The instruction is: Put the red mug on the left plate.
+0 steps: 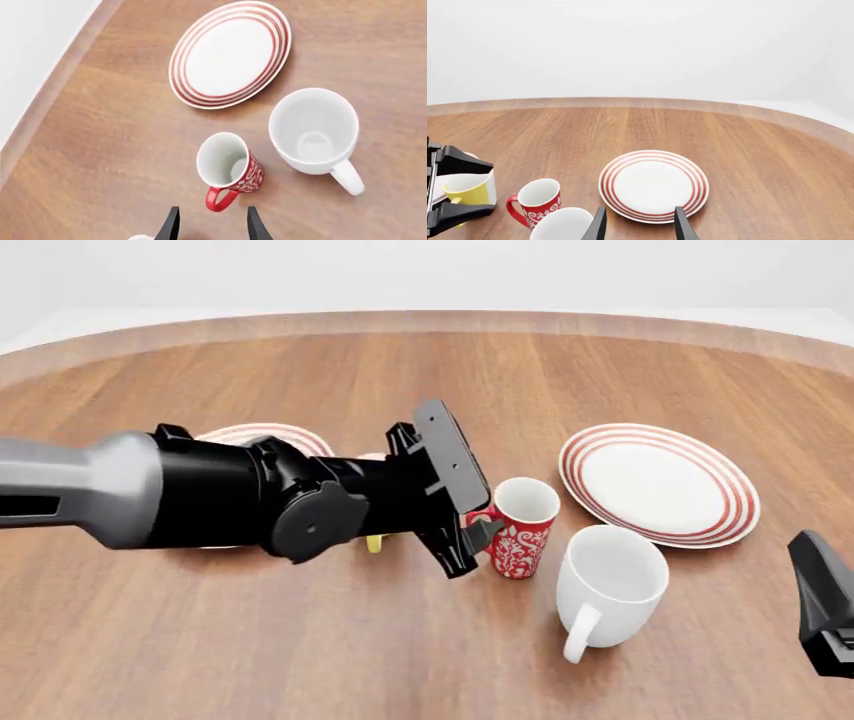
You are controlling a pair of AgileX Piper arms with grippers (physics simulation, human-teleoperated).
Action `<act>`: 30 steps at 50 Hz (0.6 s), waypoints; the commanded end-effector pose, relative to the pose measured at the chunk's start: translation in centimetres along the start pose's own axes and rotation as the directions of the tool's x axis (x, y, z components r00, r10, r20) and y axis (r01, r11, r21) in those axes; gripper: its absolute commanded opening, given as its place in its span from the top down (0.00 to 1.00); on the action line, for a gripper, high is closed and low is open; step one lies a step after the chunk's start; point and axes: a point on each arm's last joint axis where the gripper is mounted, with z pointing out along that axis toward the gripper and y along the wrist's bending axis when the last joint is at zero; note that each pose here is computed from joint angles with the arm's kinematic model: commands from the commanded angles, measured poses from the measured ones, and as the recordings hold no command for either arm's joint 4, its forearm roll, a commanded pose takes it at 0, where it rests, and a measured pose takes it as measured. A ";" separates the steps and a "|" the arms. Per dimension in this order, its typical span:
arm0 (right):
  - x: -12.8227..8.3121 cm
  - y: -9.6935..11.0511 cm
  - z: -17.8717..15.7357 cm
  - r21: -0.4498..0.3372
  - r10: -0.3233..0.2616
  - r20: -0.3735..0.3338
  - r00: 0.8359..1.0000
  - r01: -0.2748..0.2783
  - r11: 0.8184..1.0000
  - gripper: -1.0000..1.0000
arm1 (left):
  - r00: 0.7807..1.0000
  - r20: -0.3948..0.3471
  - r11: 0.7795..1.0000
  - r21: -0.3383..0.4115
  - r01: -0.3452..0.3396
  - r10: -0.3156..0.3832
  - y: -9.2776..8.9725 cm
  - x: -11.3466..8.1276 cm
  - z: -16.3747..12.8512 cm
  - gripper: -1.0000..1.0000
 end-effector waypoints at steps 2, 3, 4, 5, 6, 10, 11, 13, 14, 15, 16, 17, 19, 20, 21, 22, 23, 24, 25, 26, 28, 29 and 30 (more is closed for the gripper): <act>0.0 0.0 0.0 -0.001 -0.001 0.001 1.000 0.001 1.000 0.00 | 1.000 -0.016 1.000 -0.005 0.007 -0.007 0.0 1.0 1.3 0.00; 0.0 0.0 0.0 0.000 -0.001 0.001 1.000 0.001 1.000 0.00 | 1.000 -0.016 1.000 -0.004 0.009 -0.009 0.0 1.0 1.4 0.00; 0.0 0.0 0.0 0.000 -0.001 0.000 1.000 0.001 1.000 0.00 | 1.000 -0.018 1.000 -0.004 0.008 -0.008 0.0 1.1 1.4 0.00; 0.0 0.0 0.0 0.000 -0.001 0.001 1.000 0.001 1.000 0.00 | 1.000 -0.020 1.000 -0.006 0.006 -0.006 0.0 1.3 1.6 0.00; 0.0 0.0 0.0 0.000 -0.001 0.001 1.000 0.001 1.000 0.00 | 1.000 -0.020 1.000 -0.005 0.008 -0.008 0.0 1.2 1.6 0.00; 0.0 0.0 0.0 0.000 -0.001 0.001 1.000 0.001 1.000 0.00 | 1.000 -0.021 1.000 -0.007 0.011 -0.011 0.0 1.4 1.7 0.00; 0.0 0.0 0.0 0.000 -0.001 0.001 1.000 0.001 1.000 0.00 | 1.000 -0.021 1.000 -0.007 0.011 -0.011 0.0 1.4 1.7 0.00; 0.0 0.0 0.0 0.000 -0.001 0.001 1.000 0.001 1.000 0.00 | 1.000 -0.024 1.000 -0.008 0.012 -0.012 0.1 1.6 1.9 0.00; 0.0 0.0 0.0 0.000 -0.001 0.000 1.000 0.001 1.000 0.00 | 1.000 -0.024 1.000 -0.009 0.014 -0.014 0.1 1.5 1.9 0.00; 0.0 0.0 0.0 0.000 0.000 0.000 1.000 0.000 1.000 0.00 | 1.000 -0.022 1.000 -0.012 0.018 -0.018 0.2 1.5 1.9 0.00; 0.0 0.0 0.0 0.000 -0.001 0.000 1.000 0.001 1.000 0.00 | 1.000 -0.023 1.000 -0.010 0.018 -0.018 0.1 1.6 1.9 0.00; 0.0 0.0 0.0 0.000 0.000 0.000 1.000 0.000 1.000 0.00 | 1.000 -0.023 1.000 -0.010 0.019 -0.019 0.1 1.7 2.0 0.00; 0.0 0.0 0.0 0.000 -0.001 0.001 1.000 0.001 1.000 0.00 | 1.000 -0.024 1.000 -0.012 0.020 -0.020 0.2 1.7 2.1 0.00; 0.0 0.0 0.0 0.000 -0.001 0.001 1.000 0.001 1.000 0.00 | 1.000 -0.024 1.000 -0.012 0.020 -0.020 0.2 1.7 2.1 0.00; 0.0 0.0 0.0 0.000 -0.001 0.001 1.000 0.001 1.000 0.00 | 1.000 -0.024 1.000 -0.012 0.020 -0.020 0.2 1.7 2.1 0.00; 0.0 0.0 0.0 0.000 -0.001 0.000 1.000 0.001 1.000 0.00 | 1.000 -0.023 1.000 -0.016 0.019 -0.020 0.3 1.6 2.1 0.00; 0.0 0.0 0.0 0.000 -0.001 0.001 1.000 0.001 1.000 0.00 | 1.000 -0.021 1.000 -0.019 0.020 -0.020 0.5 1.5 2.1 0.00; 0.0 0.0 0.0 0.000 -0.001 0.000 1.000 0.001 1.000 0.00 | 1.000 -0.022 1.000 -0.019 0.018 -0.019 0.5 1.6 2.1 0.00; 0.0 0.0 0.0 0.000 -0.001 0.001 1.000 0.001 1.000 0.00 | 1.000 -0.022 1.000 -0.022 0.016 -0.016 0.6 1.6 2.2 0.00; 0.0 0.0 0.0 -0.001 0.000 0.000 1.000 0.000 1.000 0.00 | 1.000 -0.022 1.000 -0.022 0.015 -0.015 0.7 1.6 2.2 0.00; 0.0 0.0 0.0 0.000 -0.001 0.001 1.000 0.001 1.000 0.00 | 1.000 -0.024 1.000 -0.022 0.013 -0.013 0.7 1.6 2.3 0.00; 0.0 0.0 0.0 0.000 -0.001 0.001 1.000 0.001 1.000 0.00 | 1.000 -0.024 1.000 -0.024 0.012 -0.012 0.7 1.6 2.4 0.00; 0.0 0.0 0.0 0.000 0.000 0.001 1.000 0.000 1.000 0.00 | 1.000 -0.024 1.000 -0.024 0.013 -0.014 0.7 1.7 2.4 0.00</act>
